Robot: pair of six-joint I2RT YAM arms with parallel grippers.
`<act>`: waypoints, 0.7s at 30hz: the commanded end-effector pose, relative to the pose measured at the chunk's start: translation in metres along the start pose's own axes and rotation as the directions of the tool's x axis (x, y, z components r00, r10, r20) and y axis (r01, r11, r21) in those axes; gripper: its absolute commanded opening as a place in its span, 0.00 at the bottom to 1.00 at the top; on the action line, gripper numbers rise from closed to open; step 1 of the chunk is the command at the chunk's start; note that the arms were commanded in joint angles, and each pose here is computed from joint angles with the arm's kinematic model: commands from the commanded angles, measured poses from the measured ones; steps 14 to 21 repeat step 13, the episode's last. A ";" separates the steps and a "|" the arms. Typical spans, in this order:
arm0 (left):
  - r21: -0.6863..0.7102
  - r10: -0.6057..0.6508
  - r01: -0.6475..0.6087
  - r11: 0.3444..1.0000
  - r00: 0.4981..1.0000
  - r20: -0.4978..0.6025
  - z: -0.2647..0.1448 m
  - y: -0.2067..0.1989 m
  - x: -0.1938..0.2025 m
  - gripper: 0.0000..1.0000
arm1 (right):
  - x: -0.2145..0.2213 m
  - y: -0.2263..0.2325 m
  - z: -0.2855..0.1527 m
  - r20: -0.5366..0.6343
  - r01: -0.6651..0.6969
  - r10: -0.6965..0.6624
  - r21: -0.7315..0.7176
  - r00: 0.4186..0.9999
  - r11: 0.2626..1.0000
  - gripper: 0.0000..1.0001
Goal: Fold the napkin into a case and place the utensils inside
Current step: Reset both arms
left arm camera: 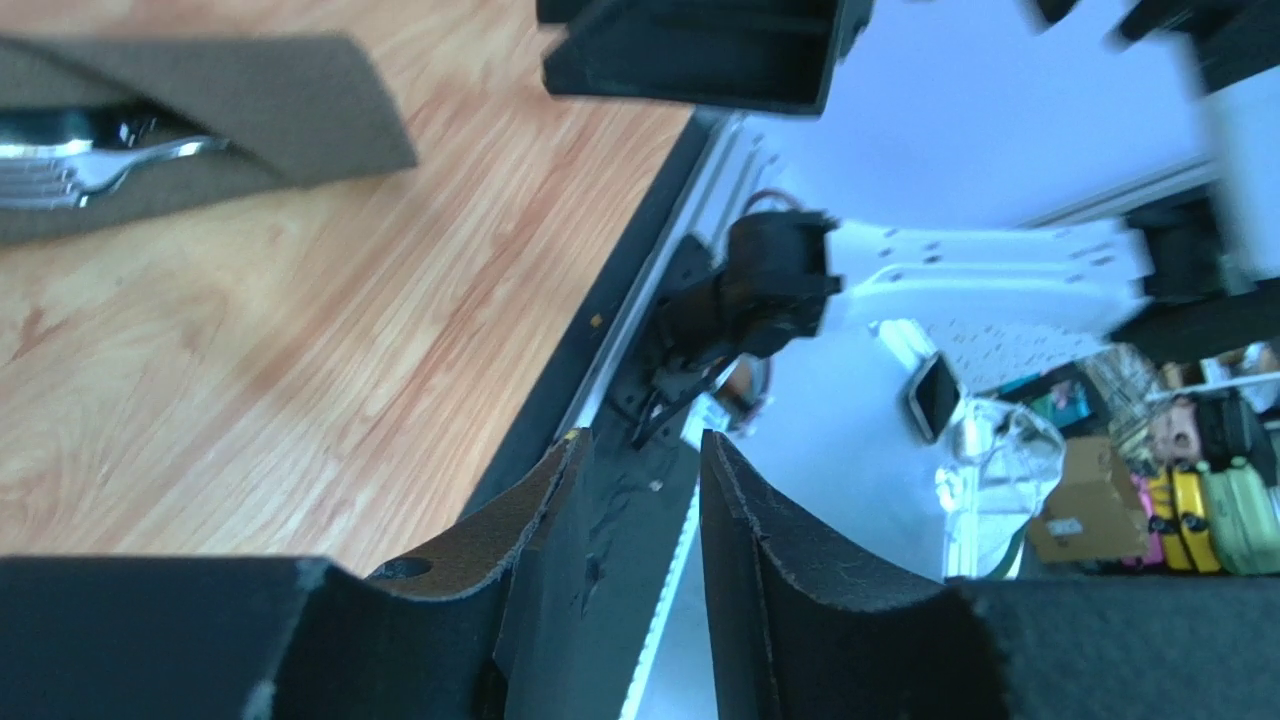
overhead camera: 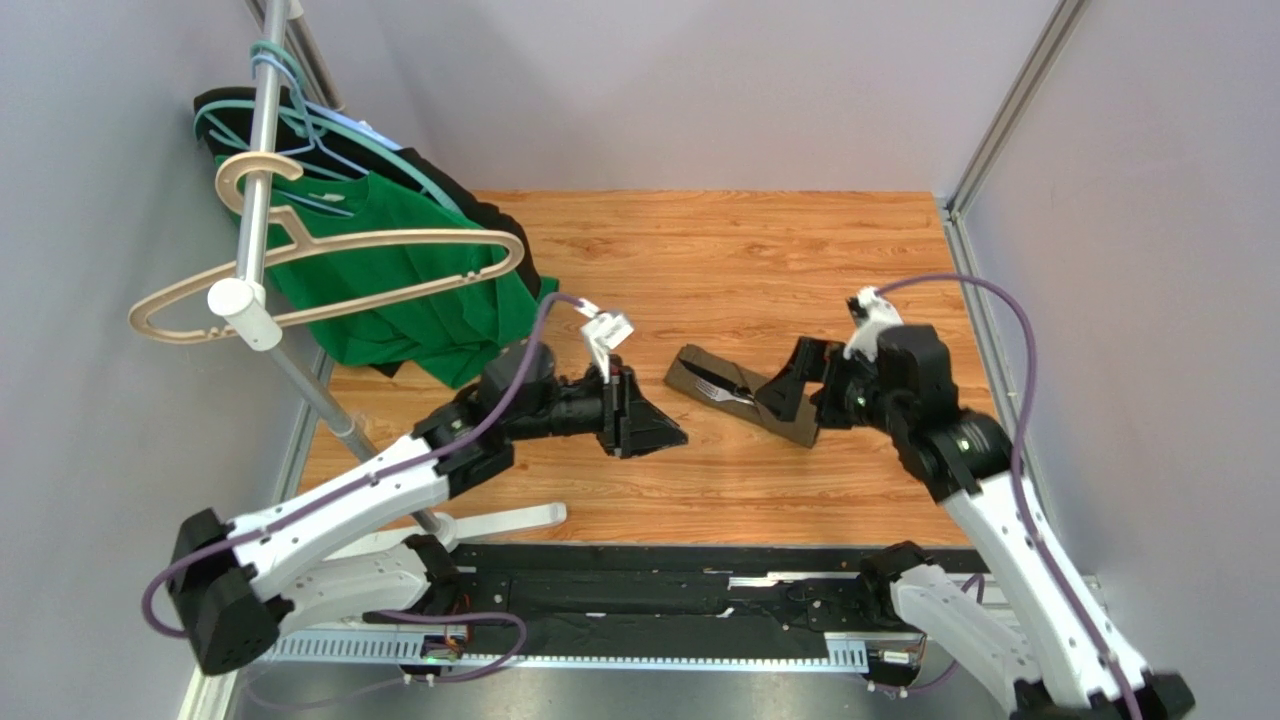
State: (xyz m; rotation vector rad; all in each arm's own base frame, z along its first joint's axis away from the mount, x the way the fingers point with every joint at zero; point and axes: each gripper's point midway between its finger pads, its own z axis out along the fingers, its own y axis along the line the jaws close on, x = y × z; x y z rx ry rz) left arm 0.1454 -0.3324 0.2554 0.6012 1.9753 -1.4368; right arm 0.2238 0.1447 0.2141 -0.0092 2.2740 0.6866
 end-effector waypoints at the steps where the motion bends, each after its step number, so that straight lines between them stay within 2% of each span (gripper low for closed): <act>1: 0.153 0.047 -0.088 0.984 0.966 0.256 -0.028 -0.040 -0.034 0.47 | 0.001 0.021 -0.032 0.157 -0.066 0.090 -0.148 0.983 0.987 1.00; 2: 0.161 0.046 -0.093 0.982 0.961 0.273 -0.032 -0.041 -0.033 0.49 | 0.012 0.020 -0.032 0.147 -0.108 0.135 -0.173 0.980 0.979 1.00; 3: 0.168 0.040 -0.093 0.981 0.955 0.293 -0.039 -0.041 -0.029 0.51 | 0.007 0.028 -0.046 0.215 -0.085 0.137 -0.234 0.967 0.968 1.00; 7: 0.175 0.048 -0.112 0.978 0.940 0.338 -0.051 -0.043 -0.028 0.55 | 0.011 0.035 -0.061 0.279 -0.107 0.203 -0.323 0.939 0.940 1.00; 21: 0.174 0.041 -0.106 0.979 0.939 0.341 -0.053 -0.042 -0.027 0.55 | 0.020 0.027 -0.062 0.284 -0.104 0.195 -0.304 0.939 0.947 1.00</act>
